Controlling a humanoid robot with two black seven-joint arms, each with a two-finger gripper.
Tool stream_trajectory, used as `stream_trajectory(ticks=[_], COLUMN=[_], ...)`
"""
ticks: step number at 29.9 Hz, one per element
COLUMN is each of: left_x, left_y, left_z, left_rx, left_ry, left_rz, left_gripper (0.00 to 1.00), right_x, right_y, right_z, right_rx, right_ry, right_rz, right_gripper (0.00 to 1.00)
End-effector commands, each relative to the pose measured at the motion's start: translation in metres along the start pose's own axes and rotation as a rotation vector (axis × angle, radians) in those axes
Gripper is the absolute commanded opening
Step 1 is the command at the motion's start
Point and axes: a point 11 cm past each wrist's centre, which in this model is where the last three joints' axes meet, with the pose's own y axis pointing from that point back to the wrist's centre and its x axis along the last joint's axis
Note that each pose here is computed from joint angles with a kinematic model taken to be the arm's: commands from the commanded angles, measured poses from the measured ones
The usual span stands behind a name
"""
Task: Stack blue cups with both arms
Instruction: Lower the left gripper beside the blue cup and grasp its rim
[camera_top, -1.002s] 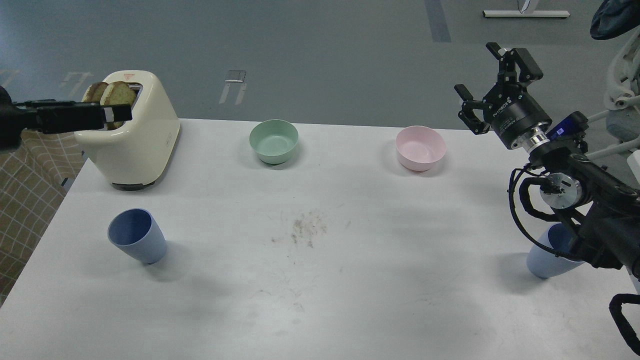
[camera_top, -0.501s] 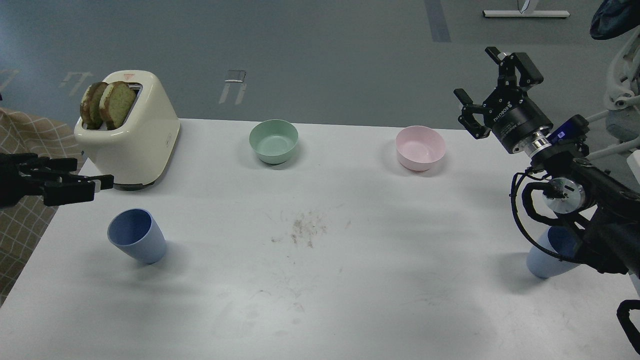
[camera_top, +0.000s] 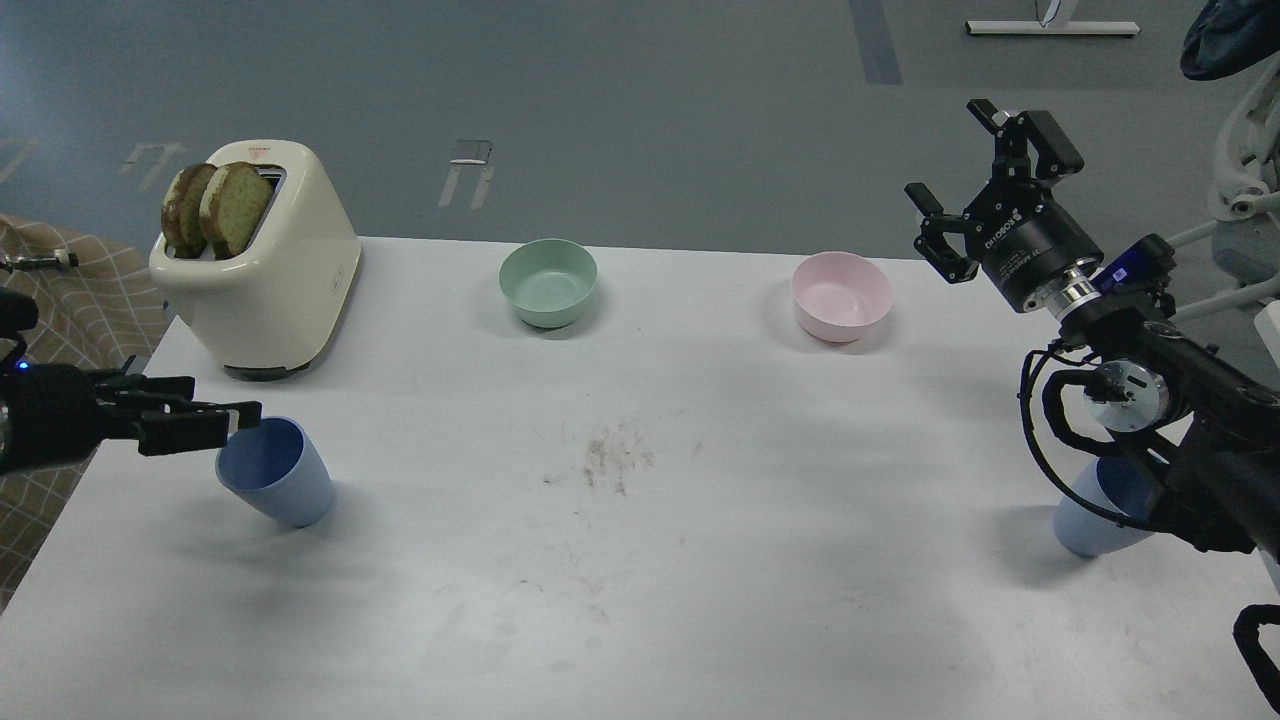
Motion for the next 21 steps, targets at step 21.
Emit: stream_trajectory(ticks=[21], left_x=[-0.024], left_y=[-0.017], left_z=[-0.008], left_rx=[0.010], left_ry=[0.020], left_rz=[-0.051], left_gripper=[0.59], right_x=[0.006], right_y=[0.007], right_z=[0.002], right_rx=[-0.009], right_ry=[0.003], right_rz=[0.012], right_gripper=[1.00])
